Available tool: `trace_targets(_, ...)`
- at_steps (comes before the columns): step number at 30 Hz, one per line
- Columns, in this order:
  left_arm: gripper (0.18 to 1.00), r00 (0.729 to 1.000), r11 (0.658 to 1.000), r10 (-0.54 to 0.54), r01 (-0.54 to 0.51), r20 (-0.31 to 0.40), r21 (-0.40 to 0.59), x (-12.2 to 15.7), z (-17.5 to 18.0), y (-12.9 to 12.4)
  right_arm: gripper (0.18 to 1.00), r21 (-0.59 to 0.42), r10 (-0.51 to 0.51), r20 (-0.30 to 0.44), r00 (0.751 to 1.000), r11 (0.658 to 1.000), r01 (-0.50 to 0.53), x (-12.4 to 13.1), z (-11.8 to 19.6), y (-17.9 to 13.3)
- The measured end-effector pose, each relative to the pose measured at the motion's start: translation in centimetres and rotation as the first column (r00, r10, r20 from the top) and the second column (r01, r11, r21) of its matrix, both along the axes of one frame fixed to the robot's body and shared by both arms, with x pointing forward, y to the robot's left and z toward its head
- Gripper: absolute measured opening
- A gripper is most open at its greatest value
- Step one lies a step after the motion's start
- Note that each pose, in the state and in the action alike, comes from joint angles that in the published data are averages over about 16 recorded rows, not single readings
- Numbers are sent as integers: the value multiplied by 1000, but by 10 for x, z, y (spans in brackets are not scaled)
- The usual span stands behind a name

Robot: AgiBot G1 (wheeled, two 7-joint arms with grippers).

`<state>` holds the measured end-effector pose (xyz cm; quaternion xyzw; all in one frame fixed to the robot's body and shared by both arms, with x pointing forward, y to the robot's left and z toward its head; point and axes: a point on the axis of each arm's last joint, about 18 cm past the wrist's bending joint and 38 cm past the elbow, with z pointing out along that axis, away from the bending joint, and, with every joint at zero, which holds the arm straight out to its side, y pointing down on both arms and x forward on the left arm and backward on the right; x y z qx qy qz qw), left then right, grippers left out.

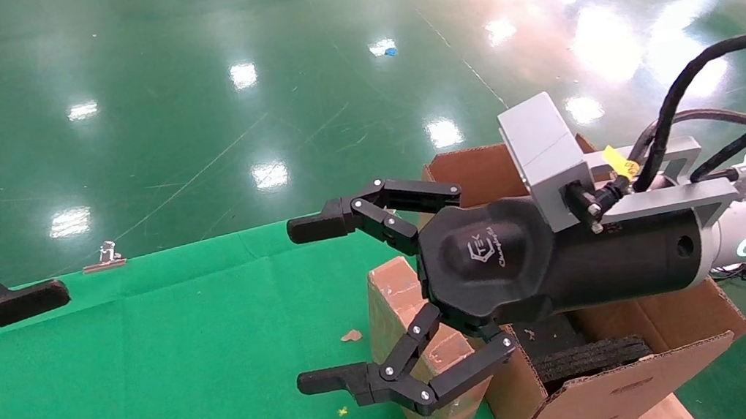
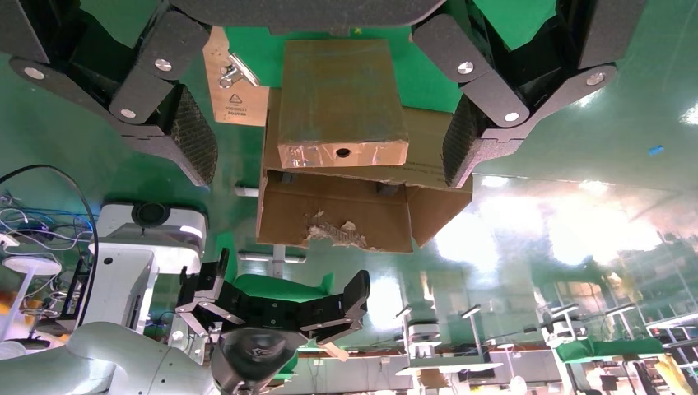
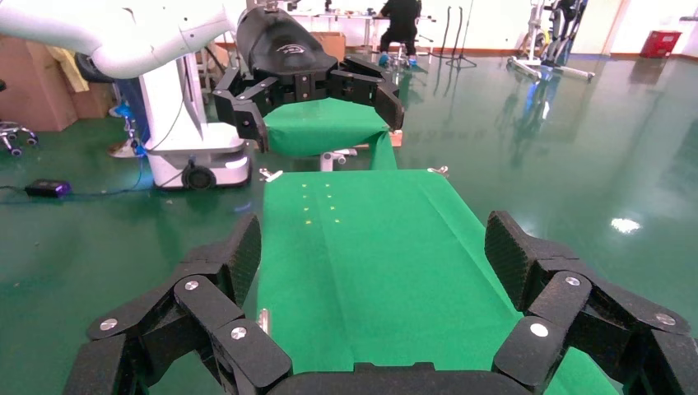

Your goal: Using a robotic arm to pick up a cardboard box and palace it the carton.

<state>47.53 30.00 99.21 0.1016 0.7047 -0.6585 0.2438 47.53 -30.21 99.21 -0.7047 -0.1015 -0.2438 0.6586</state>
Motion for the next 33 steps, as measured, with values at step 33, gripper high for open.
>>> trace_targets(33,1001,1000,1000,0,0,0,0,0,0,0,1000,-726,-177,100,979,660,193,68,-23,48)
